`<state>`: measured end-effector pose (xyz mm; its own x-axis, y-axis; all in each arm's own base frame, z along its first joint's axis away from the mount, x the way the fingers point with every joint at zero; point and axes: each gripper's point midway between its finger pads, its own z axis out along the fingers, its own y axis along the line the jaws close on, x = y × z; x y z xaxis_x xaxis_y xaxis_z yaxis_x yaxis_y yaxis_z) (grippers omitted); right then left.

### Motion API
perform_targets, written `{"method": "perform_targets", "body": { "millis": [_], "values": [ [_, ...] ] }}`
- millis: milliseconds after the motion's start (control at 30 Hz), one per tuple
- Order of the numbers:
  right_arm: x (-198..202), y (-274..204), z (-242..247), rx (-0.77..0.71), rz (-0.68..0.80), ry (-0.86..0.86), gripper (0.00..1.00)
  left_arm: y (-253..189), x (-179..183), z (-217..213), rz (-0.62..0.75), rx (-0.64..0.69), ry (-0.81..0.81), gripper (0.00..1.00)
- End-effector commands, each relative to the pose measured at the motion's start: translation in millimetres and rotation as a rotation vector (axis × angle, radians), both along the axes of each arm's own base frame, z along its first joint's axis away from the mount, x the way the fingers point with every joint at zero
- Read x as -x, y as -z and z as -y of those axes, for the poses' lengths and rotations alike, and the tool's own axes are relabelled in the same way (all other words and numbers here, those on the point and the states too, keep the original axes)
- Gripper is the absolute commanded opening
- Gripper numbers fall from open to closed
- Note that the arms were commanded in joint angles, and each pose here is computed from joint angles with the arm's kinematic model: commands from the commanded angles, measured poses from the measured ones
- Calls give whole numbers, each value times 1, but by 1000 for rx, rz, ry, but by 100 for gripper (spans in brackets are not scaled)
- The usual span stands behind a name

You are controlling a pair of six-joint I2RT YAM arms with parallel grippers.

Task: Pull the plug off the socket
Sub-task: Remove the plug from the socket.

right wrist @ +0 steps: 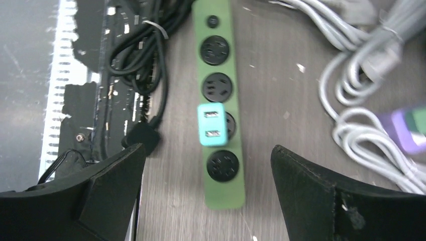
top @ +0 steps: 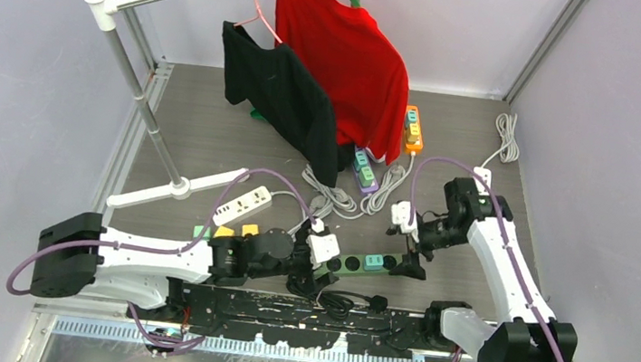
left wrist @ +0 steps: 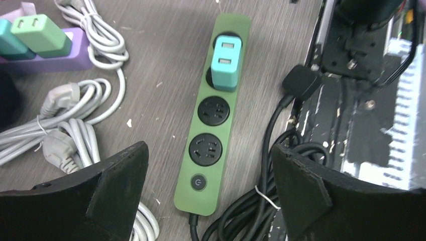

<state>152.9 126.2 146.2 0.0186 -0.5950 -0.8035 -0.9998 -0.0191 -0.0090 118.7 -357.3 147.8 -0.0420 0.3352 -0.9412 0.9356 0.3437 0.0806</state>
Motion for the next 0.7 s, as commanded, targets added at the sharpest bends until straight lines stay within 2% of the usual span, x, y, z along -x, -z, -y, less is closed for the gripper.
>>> {"method": "perform_targets", "body": {
  "millis": [0,167,300,467,667],
  "values": [
    [19,12,-22,-107,96,-190,97,-9,-10,13,100,68,8,90],
    [-5,38,-28,-45,137,-109,81,19,-11,19,94,10,35,90],
    [-21,47,-35,-27,136,-24,72,33,-17,23,78,-13,40,88],
    [-19,64,-37,18,137,-28,68,48,-24,27,30,-45,62,80],
    [-9,81,-32,49,139,-64,63,62,-32,32,-9,-58,71,76]
  ]
}}
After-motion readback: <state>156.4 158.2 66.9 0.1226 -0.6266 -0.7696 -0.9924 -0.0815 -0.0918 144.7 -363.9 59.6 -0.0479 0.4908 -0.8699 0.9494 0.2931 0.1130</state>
